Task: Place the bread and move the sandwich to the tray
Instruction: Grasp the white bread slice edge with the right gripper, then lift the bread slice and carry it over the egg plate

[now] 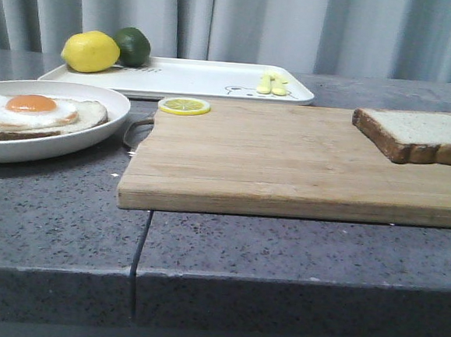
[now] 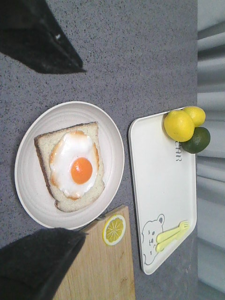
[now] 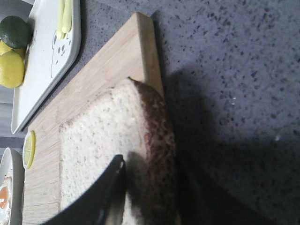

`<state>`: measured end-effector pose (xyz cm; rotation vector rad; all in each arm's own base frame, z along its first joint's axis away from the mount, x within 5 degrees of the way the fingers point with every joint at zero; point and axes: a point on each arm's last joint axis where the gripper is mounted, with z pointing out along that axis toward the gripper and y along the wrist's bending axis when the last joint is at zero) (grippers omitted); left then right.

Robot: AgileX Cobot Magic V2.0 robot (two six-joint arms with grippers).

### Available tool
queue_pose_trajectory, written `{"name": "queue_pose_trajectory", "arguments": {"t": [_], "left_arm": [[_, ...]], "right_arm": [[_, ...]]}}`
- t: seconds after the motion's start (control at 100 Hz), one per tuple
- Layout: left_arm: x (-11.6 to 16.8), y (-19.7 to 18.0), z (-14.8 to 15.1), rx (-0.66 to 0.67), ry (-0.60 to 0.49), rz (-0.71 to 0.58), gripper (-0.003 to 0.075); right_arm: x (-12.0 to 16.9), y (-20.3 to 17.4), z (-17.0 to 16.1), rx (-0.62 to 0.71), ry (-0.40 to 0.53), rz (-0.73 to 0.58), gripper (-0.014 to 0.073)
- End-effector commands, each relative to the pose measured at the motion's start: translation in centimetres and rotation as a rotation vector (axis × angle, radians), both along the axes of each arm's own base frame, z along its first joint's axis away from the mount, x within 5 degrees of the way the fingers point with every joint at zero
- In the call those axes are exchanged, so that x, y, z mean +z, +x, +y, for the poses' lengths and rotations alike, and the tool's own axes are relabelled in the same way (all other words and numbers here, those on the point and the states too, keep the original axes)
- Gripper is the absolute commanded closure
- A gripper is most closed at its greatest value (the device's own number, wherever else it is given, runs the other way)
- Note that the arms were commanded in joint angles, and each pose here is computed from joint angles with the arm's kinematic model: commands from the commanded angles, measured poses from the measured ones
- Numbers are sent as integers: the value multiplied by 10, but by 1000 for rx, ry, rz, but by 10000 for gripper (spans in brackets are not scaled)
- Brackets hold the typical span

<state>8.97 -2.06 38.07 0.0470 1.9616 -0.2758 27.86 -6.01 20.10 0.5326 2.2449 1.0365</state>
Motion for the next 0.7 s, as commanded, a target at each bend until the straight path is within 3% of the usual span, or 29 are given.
{"name": "queue_pose_trajectory", "arguments": {"t": [0.0, 0.25, 0.42, 0.69], "left_arm": [[15, 2, -1, 3, -32, -90, 102], [15, 2, -1, 3, -32, -90, 102], [15, 2, -1, 3, -32, -90, 102], [15, 2, -1, 3, -32, -90, 102]], "right_arm": [[11, 3, -1, -13, 2, -46, 449], [12, 4, -2, -26, -12, -55, 706], [37, 3, 2, 15, -12, -144, 708], [120, -13, 24, 49, -2, -396, 703]]}}
